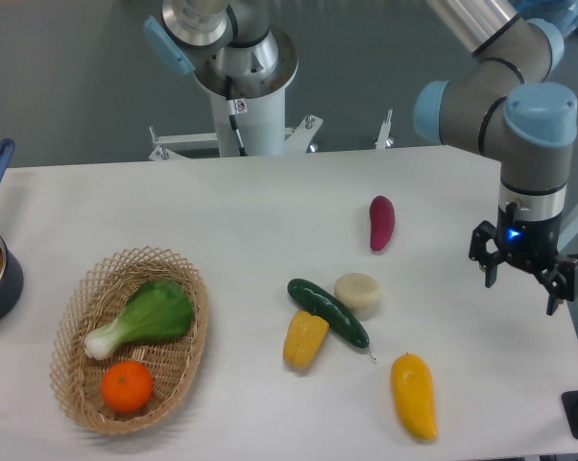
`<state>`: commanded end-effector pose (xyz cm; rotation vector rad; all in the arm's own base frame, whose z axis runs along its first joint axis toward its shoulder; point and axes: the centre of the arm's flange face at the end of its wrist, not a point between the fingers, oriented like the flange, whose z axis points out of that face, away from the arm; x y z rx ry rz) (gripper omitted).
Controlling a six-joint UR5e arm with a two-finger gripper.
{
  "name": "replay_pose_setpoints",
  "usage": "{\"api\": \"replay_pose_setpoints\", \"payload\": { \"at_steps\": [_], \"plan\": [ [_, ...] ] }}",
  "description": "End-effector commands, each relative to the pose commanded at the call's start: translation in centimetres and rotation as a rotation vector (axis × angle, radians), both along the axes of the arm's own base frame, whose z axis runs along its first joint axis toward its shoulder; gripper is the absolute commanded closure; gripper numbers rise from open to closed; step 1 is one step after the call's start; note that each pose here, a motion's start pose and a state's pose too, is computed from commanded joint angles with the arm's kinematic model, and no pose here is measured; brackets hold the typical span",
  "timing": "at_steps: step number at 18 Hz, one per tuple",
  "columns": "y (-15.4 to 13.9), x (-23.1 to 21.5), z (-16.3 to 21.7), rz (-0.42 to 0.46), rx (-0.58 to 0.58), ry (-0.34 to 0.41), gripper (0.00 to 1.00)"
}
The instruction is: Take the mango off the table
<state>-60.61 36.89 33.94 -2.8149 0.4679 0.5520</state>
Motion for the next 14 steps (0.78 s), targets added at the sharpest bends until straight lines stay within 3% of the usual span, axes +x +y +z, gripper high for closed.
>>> {"api": "replay_pose_setpoints", "payload": {
  "at_steps": [8,10,12,14],
  "plan": [
    [0.0,0.0,-0.1,0.023,0.007,-0.006,0.00],
    [0.4,0.0,-0.8,0.105,0.030,-0.042,0.00],
    [1.0,0.1,-1.4,0.252,0.056,-0.080,0.00],
    [3.2,0.5,-2.1,0.332,0.052,-0.089,0.00]
  ]
}}
